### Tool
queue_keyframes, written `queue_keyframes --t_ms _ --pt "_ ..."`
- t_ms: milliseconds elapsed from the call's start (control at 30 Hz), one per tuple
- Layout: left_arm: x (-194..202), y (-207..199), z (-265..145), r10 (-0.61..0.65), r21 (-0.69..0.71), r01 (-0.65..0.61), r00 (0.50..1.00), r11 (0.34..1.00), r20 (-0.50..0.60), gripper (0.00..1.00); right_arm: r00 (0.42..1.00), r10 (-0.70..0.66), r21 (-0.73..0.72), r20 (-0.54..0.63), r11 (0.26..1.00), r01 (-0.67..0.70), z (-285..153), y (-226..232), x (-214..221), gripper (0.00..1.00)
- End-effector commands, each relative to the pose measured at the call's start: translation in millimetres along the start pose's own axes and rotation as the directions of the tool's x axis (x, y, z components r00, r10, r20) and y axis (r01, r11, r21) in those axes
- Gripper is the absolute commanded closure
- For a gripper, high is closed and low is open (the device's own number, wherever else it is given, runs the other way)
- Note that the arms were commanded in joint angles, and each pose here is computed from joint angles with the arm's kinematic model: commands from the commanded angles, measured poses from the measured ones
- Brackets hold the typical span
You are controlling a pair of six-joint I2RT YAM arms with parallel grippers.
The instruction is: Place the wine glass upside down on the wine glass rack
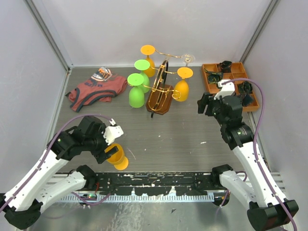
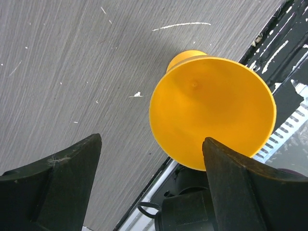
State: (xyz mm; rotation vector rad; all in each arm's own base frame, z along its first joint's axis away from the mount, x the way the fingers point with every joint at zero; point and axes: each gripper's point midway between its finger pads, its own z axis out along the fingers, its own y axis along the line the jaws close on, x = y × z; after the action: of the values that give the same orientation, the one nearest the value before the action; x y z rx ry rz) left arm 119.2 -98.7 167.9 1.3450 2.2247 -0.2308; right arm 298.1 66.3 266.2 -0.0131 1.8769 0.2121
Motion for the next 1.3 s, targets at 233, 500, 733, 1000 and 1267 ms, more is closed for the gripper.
queue_keyframes --t_ms 233,500,733,1000,1267 --pt "-5 10 16 -0.003 -0.036 0.002 1.000 0.999 -0.014 0.24 0.997 0.017 -0.010 0.081 1.000 -0.017 -6 3 -25 0.30" --pt "-7 12 18 -0.012 -0.038 0.012 1.000 0.999 -0.017 0.59 0.997 0.020 -0.010 0.081 1.000 -0.020 -6 3 -24 0.29" --pt "-12 12 11 -0.019 -0.041 0.019 1.000 0.999 0.004 0.91 0.996 0.031 -0.022 0.089 0.999 -0.029 -8 6 -28 0.29" --pt "-26 18 3 -0.031 -0.077 0.036 0.998 0.996 0.061 0.95 0.996 0.025 -0.012 0.091 1.000 -0.024 -15 4 -36 0.29" --pt "-48 29 -13 -0.030 -0.150 0.063 0.977 0.987 0.212 1.00 0.994 0.065 -0.035 0.086 0.997 -0.063 -13 11 -40 0.29"
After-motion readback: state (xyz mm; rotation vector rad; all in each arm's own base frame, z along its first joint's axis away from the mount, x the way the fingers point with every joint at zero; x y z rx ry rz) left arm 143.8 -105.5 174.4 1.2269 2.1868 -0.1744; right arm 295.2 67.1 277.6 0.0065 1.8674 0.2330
